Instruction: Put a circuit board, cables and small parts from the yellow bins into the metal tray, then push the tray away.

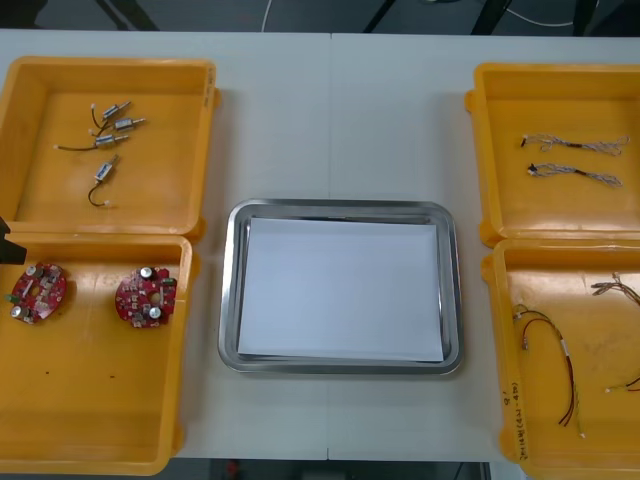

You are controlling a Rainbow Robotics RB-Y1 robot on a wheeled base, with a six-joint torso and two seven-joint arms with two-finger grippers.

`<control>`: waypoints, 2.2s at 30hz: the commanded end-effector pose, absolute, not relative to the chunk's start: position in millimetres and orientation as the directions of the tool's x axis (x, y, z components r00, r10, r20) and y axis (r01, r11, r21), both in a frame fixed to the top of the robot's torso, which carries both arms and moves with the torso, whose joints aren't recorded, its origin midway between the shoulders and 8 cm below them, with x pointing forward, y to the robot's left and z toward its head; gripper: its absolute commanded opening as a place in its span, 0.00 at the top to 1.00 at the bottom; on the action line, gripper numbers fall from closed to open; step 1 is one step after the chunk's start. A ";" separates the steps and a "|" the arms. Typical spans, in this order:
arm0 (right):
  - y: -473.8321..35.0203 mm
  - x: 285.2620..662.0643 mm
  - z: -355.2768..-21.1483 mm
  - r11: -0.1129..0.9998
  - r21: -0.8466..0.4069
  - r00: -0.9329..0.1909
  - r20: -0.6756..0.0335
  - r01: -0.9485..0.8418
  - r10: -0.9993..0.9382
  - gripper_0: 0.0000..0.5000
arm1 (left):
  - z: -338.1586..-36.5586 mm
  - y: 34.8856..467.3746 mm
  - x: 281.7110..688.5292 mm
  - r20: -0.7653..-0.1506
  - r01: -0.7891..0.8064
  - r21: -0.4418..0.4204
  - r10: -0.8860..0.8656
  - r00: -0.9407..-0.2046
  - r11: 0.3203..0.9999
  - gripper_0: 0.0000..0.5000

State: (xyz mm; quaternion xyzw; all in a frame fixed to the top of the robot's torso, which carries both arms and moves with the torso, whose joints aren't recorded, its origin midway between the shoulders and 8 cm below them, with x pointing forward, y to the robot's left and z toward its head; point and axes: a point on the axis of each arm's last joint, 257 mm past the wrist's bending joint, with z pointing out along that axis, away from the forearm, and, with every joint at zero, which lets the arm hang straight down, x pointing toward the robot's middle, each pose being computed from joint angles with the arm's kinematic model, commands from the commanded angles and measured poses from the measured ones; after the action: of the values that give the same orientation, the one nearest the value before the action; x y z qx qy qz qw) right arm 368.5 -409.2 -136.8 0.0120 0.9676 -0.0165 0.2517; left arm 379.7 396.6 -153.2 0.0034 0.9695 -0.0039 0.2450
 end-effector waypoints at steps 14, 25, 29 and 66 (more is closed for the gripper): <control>-413.4 366.2 -133.3 0.998 -0.047 -0.875 -0.485 0.044 0.016 0.00 | -135.8 401.5 384.4 -0.493 -0.050 -0.001 -0.044 -0.869 0.999 0.02; -413.4 366.2 -133.3 0.998 -0.047 -0.875 -0.485 0.044 0.016 0.00 | -135.8 401.5 384.4 -0.493 -0.050 -0.001 -0.044 -0.869 0.999 0.02; -413.4 366.2 -133.3 0.998 -0.047 -0.875 -0.485 0.044 0.016 0.00 | -135.8 401.5 384.4 -0.493 -0.050 -0.001 -0.044 -0.869 0.999 0.02; -413.4 366.2 -133.3 0.998 -0.047 -0.875 -0.485 0.044 0.016 0.00 | -135.8 401.5 384.4 -0.493 -0.050 -0.001 -0.044 -0.869 0.999 0.02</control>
State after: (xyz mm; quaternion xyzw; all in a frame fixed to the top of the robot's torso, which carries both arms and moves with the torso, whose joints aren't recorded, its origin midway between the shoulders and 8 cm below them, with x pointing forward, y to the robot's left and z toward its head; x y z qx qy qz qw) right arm 368.5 -409.2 -136.8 0.0120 0.9676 -0.0165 0.2517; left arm 379.7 396.6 -153.2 0.0034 0.9695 -0.0039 0.2450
